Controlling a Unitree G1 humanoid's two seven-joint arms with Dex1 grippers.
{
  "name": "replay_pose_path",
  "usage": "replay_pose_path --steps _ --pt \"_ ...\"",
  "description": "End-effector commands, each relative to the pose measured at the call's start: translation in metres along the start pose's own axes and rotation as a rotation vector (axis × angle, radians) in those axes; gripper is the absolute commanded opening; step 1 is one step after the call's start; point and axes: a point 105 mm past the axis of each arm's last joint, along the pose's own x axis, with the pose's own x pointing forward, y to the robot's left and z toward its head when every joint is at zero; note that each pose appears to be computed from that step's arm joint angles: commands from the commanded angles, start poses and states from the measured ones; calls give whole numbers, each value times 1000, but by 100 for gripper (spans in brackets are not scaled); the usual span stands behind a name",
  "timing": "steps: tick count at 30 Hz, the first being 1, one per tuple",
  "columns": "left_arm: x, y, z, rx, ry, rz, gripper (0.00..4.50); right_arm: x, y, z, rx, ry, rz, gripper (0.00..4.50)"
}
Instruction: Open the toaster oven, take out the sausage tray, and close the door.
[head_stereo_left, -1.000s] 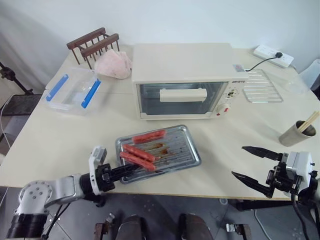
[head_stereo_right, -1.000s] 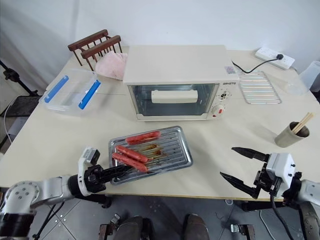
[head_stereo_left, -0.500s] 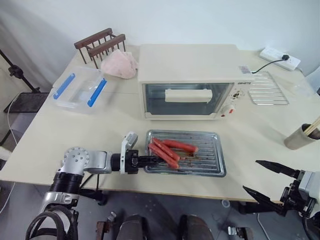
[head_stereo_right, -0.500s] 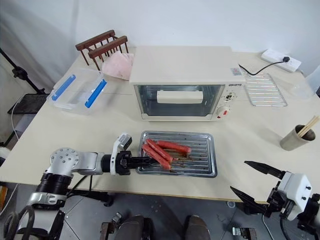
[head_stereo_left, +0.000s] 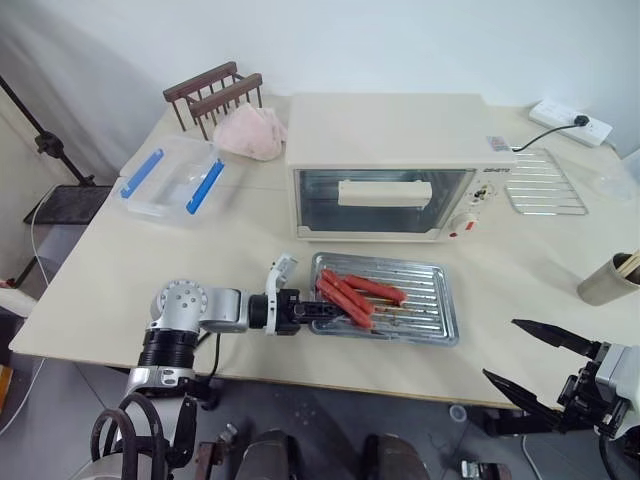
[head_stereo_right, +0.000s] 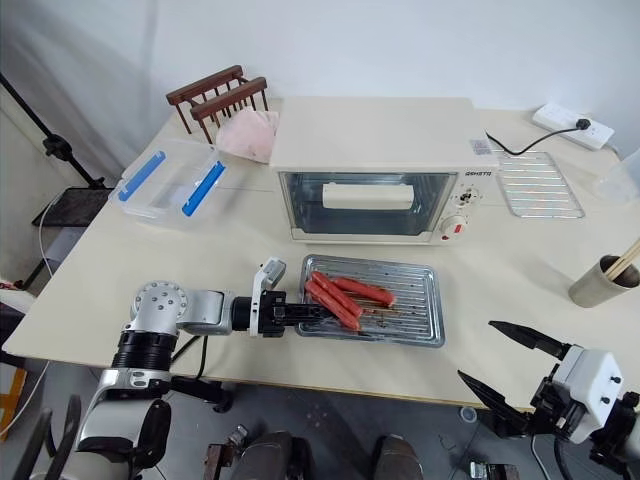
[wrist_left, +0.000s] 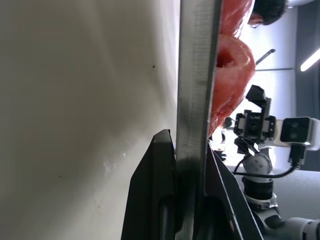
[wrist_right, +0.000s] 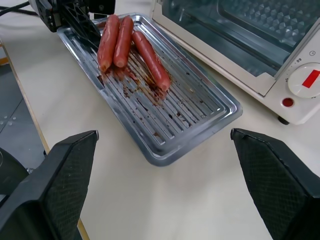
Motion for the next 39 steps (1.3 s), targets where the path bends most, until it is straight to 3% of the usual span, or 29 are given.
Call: replay_pose_path --steps 1,9,14,20,26,31,33,39 --pt "6 23 -13 -53 30 103 91 1 0 7 -25 -22 -4 450" --pt "2 28 -13 -31 -1 138 326 3 -1 8 -27 -27 -1 450" --pt "-26 14 -2 128 -78 98 449 5 0 6 -25 -26 24 450" --pt "-77 18 -5 346 -40 204 449 7 -2 5 -23 -28 56 450" --pt "-132 5 7 812 -137 170 449 5 -23 5 -75 -11 24 450" --pt "-158 2 -4 1063 -111 172 449 9 -19 7 2 -40 145 450" --pt "-172 2 -2 1257 -138 226 449 17 -23 9 0 -61 165 450" --pt "-188 3 3 1372 -178 306 449 32 -32 9 -32 -96 167 450"
